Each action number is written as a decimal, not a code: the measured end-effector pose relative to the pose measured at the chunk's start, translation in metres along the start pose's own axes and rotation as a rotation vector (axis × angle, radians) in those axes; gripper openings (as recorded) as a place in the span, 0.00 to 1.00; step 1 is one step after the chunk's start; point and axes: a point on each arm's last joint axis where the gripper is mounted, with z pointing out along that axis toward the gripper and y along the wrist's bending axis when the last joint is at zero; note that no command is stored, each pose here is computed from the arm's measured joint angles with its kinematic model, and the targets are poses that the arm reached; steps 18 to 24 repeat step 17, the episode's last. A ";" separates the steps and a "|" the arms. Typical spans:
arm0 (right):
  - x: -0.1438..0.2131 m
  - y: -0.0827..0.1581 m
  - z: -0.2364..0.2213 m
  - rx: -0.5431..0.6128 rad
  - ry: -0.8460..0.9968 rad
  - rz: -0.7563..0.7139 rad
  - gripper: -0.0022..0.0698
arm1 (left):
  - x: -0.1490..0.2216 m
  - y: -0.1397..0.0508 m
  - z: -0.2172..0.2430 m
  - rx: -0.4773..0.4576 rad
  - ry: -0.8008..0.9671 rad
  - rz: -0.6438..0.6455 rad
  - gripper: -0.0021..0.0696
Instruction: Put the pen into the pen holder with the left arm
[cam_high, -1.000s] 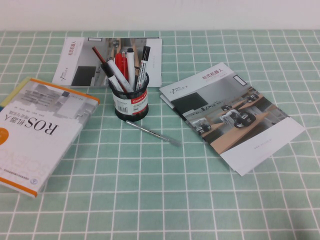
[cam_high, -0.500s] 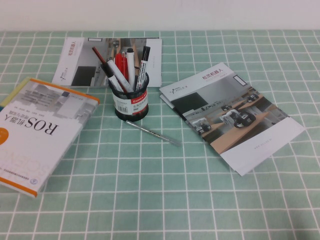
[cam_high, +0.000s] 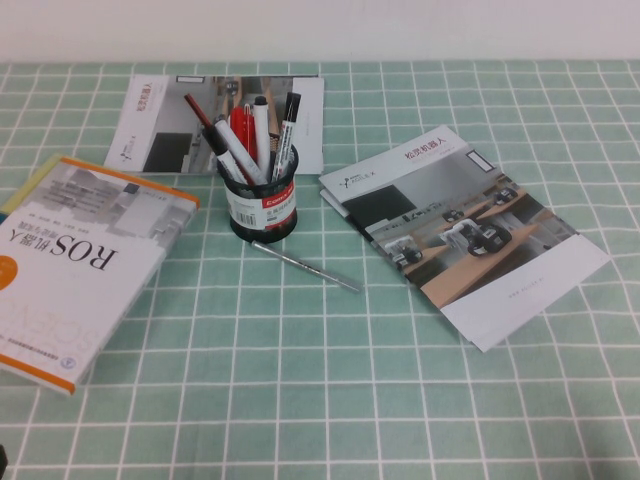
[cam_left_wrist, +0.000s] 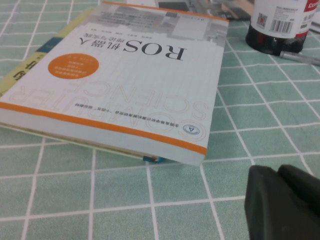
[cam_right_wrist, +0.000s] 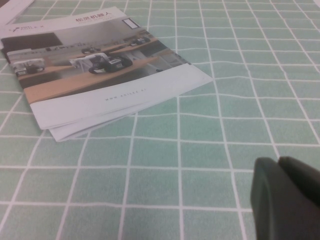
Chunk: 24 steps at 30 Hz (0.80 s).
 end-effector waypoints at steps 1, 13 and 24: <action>0.000 0.000 0.000 0.000 0.000 0.000 0.00 | 0.000 0.000 0.000 0.000 0.000 0.000 0.03; 0.000 0.000 0.000 0.000 0.000 0.000 0.00 | 0.000 0.000 0.000 -0.003 0.003 0.005 0.03; 0.000 0.000 0.000 0.000 0.000 0.000 0.00 | 0.000 0.000 0.000 -0.003 0.003 0.007 0.03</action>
